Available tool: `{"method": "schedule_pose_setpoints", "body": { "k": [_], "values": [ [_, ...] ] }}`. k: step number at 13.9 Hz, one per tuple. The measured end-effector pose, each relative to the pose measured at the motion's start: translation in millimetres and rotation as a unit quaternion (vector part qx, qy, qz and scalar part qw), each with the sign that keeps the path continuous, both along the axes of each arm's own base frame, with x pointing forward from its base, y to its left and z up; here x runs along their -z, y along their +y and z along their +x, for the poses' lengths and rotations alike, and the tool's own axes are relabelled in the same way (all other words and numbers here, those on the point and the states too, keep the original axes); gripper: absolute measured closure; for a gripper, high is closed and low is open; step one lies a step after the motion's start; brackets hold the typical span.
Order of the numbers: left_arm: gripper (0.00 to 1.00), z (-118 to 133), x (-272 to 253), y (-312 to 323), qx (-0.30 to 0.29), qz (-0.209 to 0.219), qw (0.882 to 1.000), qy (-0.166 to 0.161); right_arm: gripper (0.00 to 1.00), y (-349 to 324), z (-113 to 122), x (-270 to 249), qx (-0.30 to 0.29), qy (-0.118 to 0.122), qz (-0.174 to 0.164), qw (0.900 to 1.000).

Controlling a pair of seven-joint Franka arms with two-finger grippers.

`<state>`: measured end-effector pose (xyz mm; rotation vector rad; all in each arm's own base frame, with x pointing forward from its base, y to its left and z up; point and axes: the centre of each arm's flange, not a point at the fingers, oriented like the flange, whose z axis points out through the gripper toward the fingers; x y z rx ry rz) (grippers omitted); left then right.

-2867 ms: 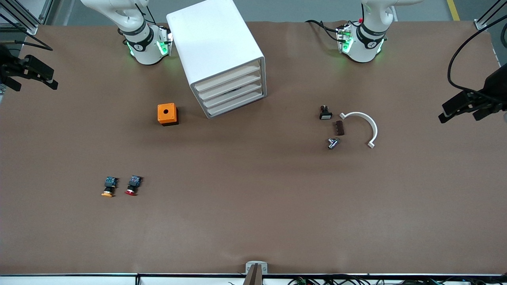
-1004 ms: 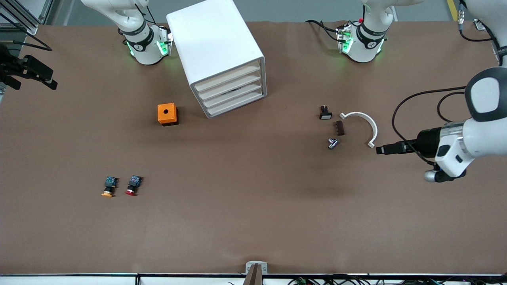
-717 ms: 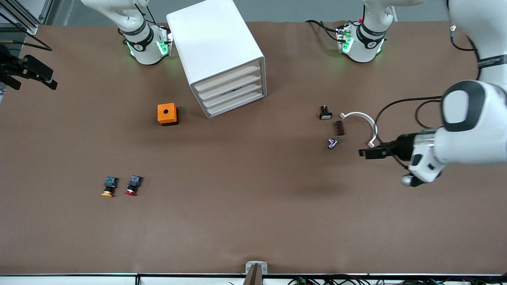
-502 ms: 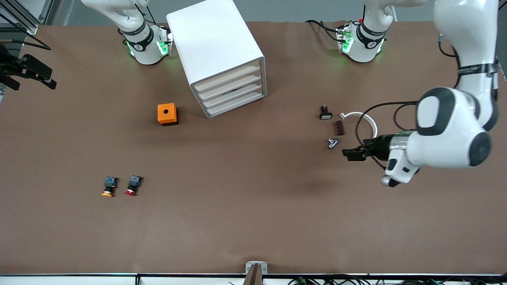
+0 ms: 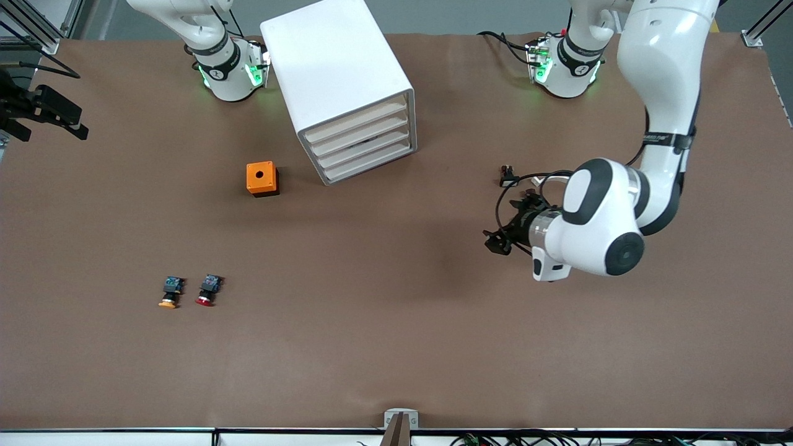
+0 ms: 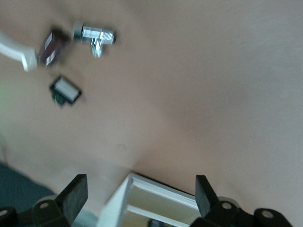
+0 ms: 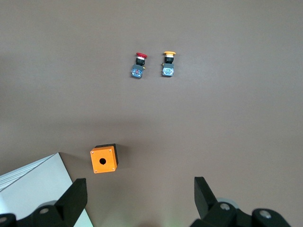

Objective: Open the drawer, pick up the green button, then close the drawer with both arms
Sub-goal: 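Reach the left gripper to the white cabinet's drawer front, then pull the drawer open with the left gripper while the right gripper approaches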

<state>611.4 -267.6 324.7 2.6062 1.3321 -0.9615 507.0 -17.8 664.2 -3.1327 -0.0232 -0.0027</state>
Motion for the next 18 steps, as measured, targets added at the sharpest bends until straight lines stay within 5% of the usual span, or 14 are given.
{"method": "schedule_pose_setpoints", "body": {
  "k": [4,11,14,18],
  "values": [
    [0.00,-24.6,17.3,-51.0,-0.113,0.059,0.986,0.111,0.00,-0.4,0.0,0.0,-0.001,0.000,0.000,1.000],
    [0.00,-49.7,86.4,-101.2,-0.257,0.100,0.904,0.327,0.00,-2.4,0.6,1.7,0.000,0.002,-0.001,1.000],
    [0.00,-69.8,104.2,-126.5,-0.255,0.121,0.882,0.378,0.00,-5.5,20.4,33.8,0.001,0.026,-0.012,1.000],
    [0.05,-98.5,136.5,-152.4,-0.242,0.154,0.861,0.420,0.00,-27.7,67.9,121.5,0.015,0.088,-0.012,0.996]
  ]
}}
